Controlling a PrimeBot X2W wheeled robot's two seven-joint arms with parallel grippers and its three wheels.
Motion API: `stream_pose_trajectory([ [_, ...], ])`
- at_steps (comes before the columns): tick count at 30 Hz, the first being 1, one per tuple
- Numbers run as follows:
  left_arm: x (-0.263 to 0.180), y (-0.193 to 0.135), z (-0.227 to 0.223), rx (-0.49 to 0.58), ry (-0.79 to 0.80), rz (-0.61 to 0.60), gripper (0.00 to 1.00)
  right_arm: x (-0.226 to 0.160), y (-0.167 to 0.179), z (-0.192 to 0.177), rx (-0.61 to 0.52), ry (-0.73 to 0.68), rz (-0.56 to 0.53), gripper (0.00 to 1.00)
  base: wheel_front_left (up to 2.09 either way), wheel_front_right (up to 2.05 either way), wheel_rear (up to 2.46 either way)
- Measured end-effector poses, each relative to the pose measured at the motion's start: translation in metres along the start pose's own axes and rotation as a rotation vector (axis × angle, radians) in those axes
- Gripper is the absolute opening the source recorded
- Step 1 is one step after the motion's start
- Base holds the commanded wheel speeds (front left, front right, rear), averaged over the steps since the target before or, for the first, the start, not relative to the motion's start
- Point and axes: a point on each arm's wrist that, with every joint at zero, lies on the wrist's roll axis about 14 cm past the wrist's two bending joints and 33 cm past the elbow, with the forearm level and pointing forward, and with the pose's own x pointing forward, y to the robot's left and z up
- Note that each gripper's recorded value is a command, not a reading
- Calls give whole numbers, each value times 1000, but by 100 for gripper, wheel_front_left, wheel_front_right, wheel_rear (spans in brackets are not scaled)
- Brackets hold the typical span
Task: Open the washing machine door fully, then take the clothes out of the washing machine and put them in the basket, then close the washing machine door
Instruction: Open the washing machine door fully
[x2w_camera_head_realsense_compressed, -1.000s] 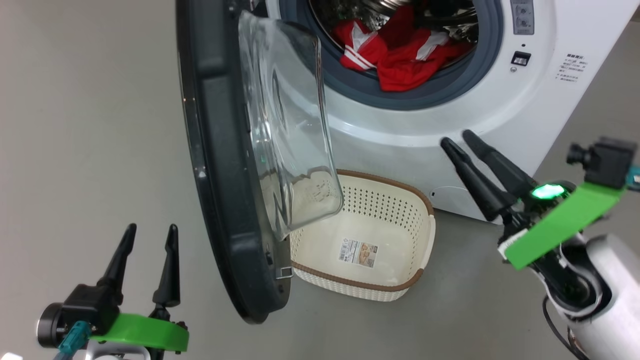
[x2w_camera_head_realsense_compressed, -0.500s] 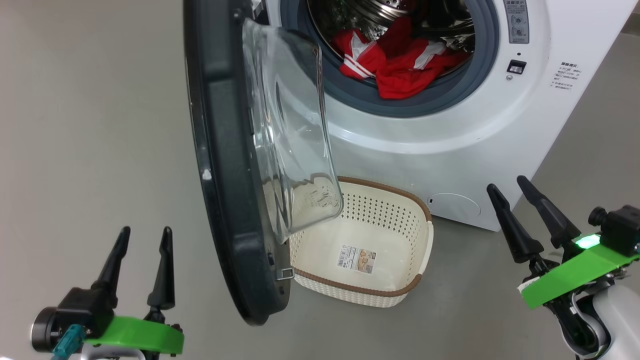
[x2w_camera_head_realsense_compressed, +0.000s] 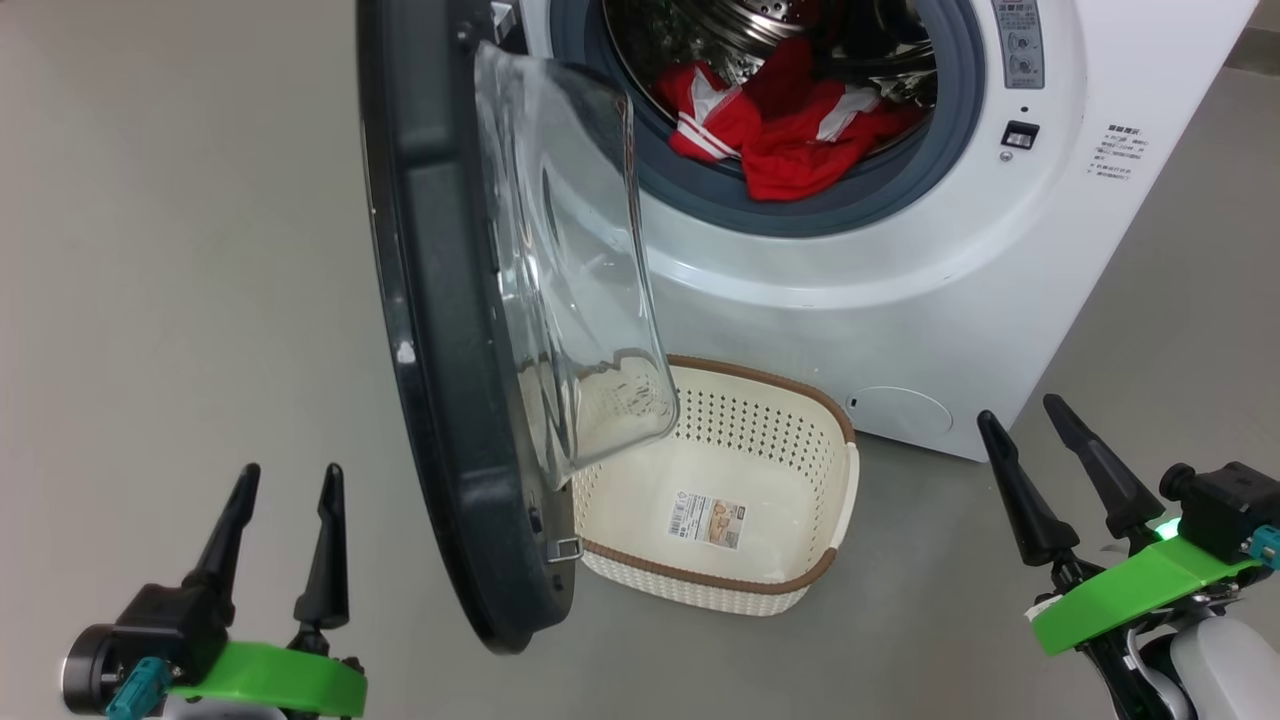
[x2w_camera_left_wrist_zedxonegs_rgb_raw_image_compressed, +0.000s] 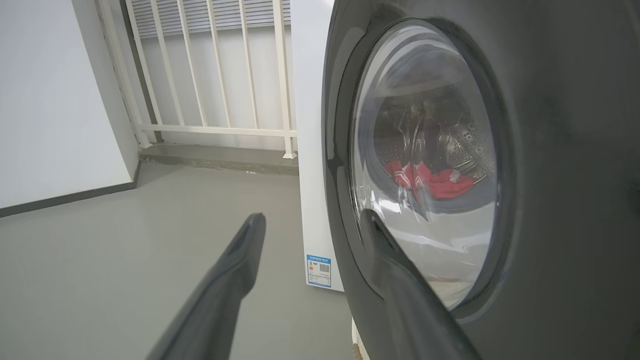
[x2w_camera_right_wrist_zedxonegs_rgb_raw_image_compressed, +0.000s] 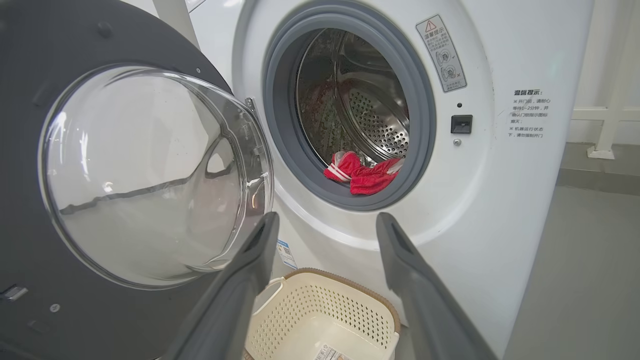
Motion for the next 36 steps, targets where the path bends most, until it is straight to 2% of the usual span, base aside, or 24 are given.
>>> stream_pose_trajectory([
  [21, 1, -1, 0, -2, 0, -3, 100, -3, -6, -4, -56, 17, -15, 100, 0, 0, 0],
  [34, 0, -2, 2, 0, -6, -12, 100, -10, -5, -8, -54, 29, -26, 100, 0, 0, 0],
  [35, 0, -2, 2, 0, -7, -12, 97, -10, -5, -8, -54, 30, -27, 100, 0, 0, 0],
  [36, 0, -3, 2, 1, -7, -14, 58, -10, -5, -7, -55, 29, -27, 100, 0, 0, 0],
])
